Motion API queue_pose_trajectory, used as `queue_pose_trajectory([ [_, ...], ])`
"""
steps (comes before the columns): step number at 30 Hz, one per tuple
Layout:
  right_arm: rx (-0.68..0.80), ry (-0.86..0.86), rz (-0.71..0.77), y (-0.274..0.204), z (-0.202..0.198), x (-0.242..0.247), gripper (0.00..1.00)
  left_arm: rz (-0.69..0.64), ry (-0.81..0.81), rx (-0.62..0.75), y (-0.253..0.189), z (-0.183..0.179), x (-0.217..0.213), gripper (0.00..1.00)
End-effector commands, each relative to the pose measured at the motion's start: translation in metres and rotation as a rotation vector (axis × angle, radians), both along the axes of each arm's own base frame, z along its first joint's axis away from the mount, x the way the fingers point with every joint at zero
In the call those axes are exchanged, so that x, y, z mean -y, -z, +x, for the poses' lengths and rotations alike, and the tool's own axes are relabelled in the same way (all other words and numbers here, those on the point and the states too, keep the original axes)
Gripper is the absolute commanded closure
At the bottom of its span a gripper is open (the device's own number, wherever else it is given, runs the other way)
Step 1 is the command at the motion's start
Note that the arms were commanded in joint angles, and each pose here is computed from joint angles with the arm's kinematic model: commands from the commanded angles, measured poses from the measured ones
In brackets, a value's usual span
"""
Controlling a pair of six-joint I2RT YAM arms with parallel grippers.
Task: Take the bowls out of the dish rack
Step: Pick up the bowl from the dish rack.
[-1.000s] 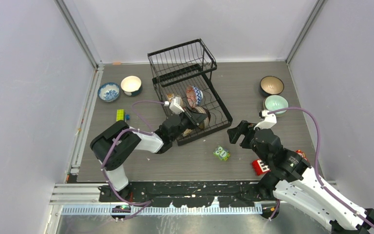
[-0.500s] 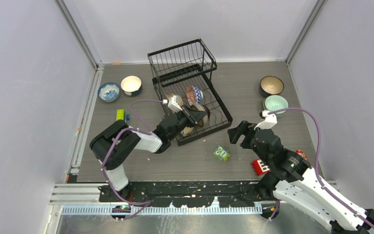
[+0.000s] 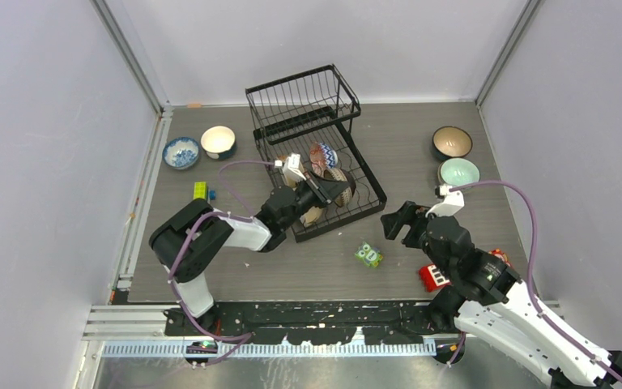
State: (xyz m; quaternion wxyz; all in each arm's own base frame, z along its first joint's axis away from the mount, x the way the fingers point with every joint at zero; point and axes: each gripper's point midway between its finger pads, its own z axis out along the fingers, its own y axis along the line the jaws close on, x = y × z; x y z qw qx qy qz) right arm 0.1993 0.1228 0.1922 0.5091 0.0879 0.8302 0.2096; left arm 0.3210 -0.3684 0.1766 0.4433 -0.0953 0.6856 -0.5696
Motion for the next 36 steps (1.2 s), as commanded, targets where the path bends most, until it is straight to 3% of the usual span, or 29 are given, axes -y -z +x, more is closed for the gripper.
queue_pose_trajectory([
  [1, 0.052, 0.024, 0.013, -0.022, 0.002, 0.006, 0.14, -0.162, 0.042, 0.193, -0.08, -0.003, 0.006, 1.0],
  [10, 0.073, 0.021, 0.022, -0.033, 0.001, 0.008, 0.14, -0.157, 0.103, 0.224, -0.105, -0.016, 0.009, 1.0],
  [15, 0.092, 0.013, 0.02, -0.042, 0.001, 0.008, 0.14, -0.075, 0.173, 0.242, -0.116, -0.029, 0.014, 1.0],
  [24, 0.17, -0.012, -0.009, -0.085, 0.007, 0.007, 0.14, 0.309, 0.304, 0.362, -0.13, -0.087, 0.003, 1.0],
  [32, 0.214, -0.144, -0.002, -0.136, 0.004, -0.015, 0.14, 0.661, 0.344, 0.486, -0.143, -0.138, -0.064, 1.0],
  [36, 0.154, -0.266, -0.033, -0.148, -0.001, -0.037, 0.14, 0.835, 0.385, 0.508, -0.137, -0.155, -0.099, 1.0],
])
